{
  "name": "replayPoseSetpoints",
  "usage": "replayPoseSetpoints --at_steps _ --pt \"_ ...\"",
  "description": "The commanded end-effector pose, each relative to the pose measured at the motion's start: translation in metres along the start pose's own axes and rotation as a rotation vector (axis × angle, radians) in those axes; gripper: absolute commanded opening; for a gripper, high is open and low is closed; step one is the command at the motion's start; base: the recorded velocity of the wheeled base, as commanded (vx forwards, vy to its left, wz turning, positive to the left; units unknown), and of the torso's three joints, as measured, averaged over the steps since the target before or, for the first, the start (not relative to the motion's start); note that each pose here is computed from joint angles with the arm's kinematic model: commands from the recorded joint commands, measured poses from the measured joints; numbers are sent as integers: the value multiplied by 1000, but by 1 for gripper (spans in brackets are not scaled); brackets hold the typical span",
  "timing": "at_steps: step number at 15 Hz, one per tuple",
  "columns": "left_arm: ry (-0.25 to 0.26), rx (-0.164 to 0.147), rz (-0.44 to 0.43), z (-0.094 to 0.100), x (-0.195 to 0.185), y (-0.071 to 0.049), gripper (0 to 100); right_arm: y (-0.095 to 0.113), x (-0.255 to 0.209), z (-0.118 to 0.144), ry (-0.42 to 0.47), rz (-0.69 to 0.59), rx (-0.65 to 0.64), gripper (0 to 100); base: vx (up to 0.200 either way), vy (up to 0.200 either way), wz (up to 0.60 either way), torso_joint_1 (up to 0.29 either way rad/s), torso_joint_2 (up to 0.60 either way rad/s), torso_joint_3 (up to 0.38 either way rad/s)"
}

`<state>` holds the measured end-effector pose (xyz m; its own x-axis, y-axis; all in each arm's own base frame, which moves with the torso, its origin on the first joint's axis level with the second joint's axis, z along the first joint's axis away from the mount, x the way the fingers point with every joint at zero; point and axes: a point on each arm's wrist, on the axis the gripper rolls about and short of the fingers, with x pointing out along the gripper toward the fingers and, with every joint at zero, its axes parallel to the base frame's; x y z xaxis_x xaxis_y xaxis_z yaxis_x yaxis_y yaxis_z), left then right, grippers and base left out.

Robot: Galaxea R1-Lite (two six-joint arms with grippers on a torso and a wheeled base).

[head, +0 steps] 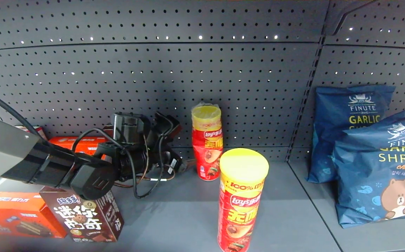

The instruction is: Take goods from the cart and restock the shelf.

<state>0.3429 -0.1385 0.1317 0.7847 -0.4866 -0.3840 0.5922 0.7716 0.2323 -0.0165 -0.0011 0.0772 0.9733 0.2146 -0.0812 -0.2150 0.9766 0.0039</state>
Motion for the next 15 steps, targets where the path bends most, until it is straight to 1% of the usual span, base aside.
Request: replayPoseSetpoints --at_steps 1,3,7,11,12,14,15 --pt "-1 2 5 1 0 1 100 0 0 0 1 1 0 100 0 0 0 0 0 0" --pt "10 0 48 1 0 3 100 0 0 0 1 1 0 100 0 0 0 0 0 0" --pt "22 -1 83 1 6 4 100 0 0 0 1 1 0 100 0 0 0 0 0 0" --pt "10 7 79 4 17 3 100 0 0 0 1 1 0 100 0 0 0 0 0 0" --pt "7 16 63 5 21 -4 100 0 0 0 1 1 0 100 0 0 0 0 0 0" --pt "12 17 52 4 23 -8 100 0 0 0 1 1 0 100 0 0 0 0 0 0" --pt "12 17 52 4 23 -8 100 0 0 0 1 1 0 100 0 0 0 0 0 0"
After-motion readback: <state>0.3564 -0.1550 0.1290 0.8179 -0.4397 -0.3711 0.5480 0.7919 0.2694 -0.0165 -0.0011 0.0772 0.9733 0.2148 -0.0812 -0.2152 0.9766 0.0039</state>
